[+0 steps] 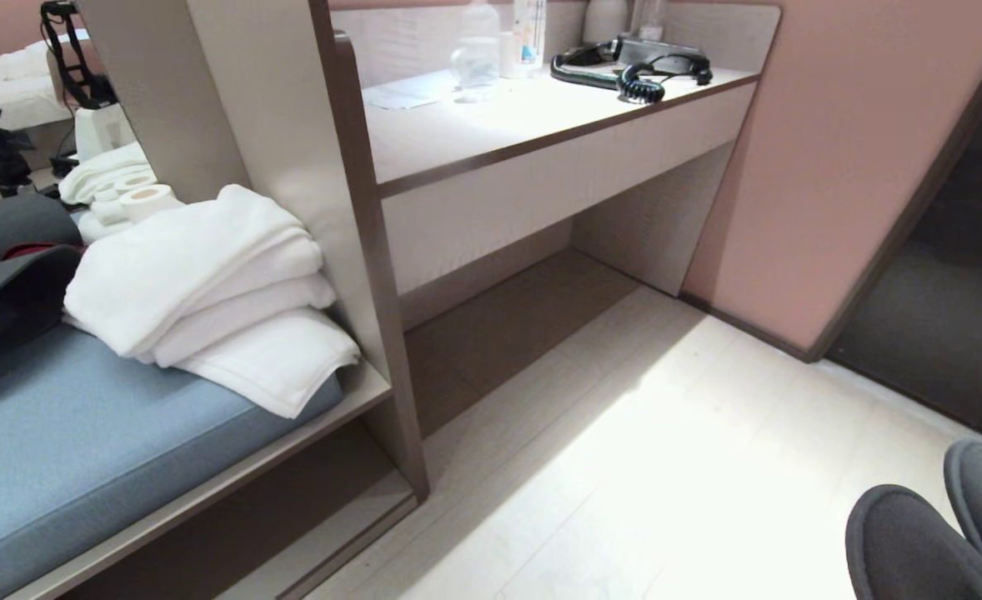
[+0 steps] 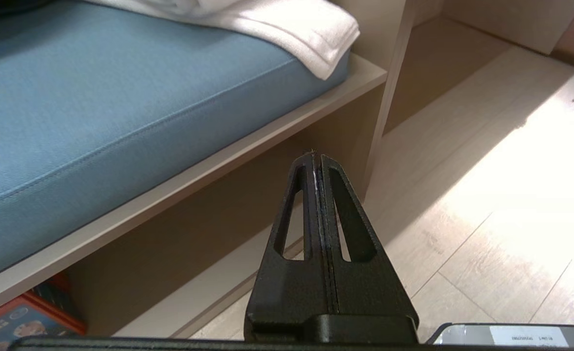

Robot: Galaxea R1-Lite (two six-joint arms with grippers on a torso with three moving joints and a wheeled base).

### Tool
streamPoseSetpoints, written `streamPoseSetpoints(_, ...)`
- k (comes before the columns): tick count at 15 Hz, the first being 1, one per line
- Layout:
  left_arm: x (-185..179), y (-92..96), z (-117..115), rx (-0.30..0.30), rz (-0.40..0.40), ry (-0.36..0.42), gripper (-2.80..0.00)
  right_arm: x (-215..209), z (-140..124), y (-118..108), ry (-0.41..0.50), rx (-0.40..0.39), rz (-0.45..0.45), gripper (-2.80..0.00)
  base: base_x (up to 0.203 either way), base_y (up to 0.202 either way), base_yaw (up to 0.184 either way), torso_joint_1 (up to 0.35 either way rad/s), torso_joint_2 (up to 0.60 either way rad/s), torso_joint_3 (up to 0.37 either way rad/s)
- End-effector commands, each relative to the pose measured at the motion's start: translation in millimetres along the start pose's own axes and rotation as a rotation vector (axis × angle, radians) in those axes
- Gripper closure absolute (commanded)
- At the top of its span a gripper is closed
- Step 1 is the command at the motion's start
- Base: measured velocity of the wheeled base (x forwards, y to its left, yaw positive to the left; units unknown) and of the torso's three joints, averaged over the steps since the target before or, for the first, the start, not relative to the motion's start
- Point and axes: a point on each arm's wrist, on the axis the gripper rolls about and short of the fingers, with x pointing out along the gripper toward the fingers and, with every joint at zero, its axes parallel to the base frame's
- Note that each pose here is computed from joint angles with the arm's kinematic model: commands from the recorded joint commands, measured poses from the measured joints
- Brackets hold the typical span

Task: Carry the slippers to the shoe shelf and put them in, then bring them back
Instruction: Place the slippers on the floor

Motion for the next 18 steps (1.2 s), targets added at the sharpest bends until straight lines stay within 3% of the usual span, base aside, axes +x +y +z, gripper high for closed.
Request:
streamPoseSetpoints(1, 0.1, 0.0, 0.1, -0.001, 0.0, 0.0, 0.0, 0.1, 0.1, 0.0, 0.001, -0.003, 0.001, 0.0, 0.0, 0.0, 0.0, 0.006, 0.0, -0.204)
streamPoseSetpoints(18, 0.4, 0.0, -0.1, -0.001, 0.001, 0.008, 0.0, 0.0, -0.1, 0.0, 0.002, -0.003, 0.003, 0.0, 0.0, 0.0, 0.0, 0.004, 0.0, -0.198)
